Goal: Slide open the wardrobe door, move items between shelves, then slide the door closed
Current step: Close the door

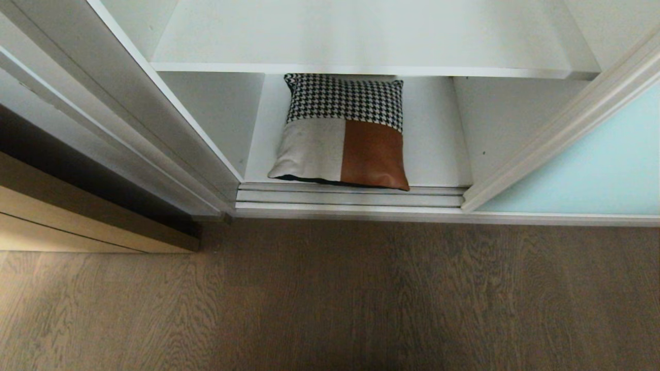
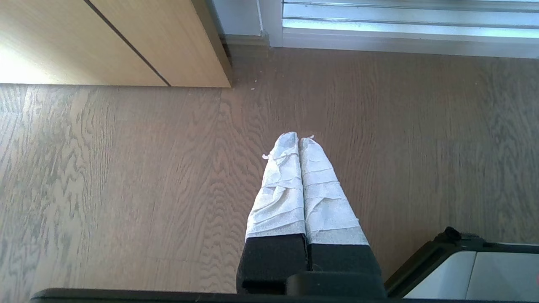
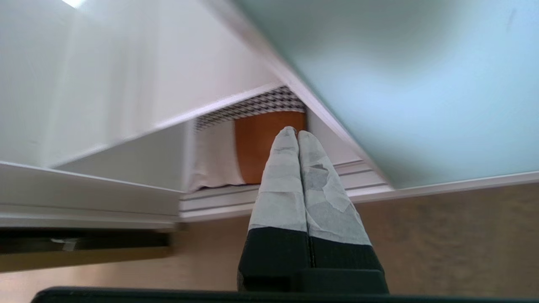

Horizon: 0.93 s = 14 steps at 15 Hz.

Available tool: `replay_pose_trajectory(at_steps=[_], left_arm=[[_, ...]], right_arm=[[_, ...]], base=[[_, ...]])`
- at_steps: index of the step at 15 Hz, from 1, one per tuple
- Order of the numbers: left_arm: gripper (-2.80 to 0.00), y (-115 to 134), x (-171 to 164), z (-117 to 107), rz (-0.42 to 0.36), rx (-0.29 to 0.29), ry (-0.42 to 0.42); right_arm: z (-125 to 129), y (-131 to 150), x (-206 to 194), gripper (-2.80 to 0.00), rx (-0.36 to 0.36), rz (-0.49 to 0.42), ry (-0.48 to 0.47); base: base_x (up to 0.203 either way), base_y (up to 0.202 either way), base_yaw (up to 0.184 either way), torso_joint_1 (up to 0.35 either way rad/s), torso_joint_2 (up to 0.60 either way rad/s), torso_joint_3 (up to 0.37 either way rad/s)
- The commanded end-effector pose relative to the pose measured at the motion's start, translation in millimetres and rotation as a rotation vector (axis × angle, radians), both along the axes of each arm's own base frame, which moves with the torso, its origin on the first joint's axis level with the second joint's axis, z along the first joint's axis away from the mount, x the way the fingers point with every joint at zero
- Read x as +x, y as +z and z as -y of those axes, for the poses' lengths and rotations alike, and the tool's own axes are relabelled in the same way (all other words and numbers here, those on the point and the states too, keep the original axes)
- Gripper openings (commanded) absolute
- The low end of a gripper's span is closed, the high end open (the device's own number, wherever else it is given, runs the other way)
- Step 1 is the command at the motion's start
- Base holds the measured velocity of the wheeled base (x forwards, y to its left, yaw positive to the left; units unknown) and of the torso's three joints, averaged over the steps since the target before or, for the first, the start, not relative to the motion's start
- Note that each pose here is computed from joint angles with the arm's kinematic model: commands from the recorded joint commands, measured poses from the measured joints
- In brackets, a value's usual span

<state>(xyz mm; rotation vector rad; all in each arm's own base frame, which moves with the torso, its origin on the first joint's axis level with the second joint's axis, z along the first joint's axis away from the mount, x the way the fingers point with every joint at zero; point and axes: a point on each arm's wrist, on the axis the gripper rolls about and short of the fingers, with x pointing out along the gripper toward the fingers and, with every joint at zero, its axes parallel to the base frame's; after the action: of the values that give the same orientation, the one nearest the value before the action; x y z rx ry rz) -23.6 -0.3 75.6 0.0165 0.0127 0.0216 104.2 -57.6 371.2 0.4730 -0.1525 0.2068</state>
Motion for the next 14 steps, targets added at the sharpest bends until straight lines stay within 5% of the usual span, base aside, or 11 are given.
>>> replay_pose_trajectory(at_steps=[1, 14], left_arm=[[-2.8, 0.1, 0.2, 0.0, -0.003, 0.0, 0.001], [-2.8, 0.1, 0.2, 0.0, -0.003, 0.0, 0.001]], right_arm=[[13.0, -5.4, 17.8, -2.8, 0.05, -0.037, 0.035], [41.1, -4.3, 90.4, -2.8, 0.088, -0.103, 0.155]], base=[[0.0, 0.0, 0.0, 0.0, 0.0, 0.0], [0.0, 0.0, 0.0, 0.0, 0.0, 0.0]])
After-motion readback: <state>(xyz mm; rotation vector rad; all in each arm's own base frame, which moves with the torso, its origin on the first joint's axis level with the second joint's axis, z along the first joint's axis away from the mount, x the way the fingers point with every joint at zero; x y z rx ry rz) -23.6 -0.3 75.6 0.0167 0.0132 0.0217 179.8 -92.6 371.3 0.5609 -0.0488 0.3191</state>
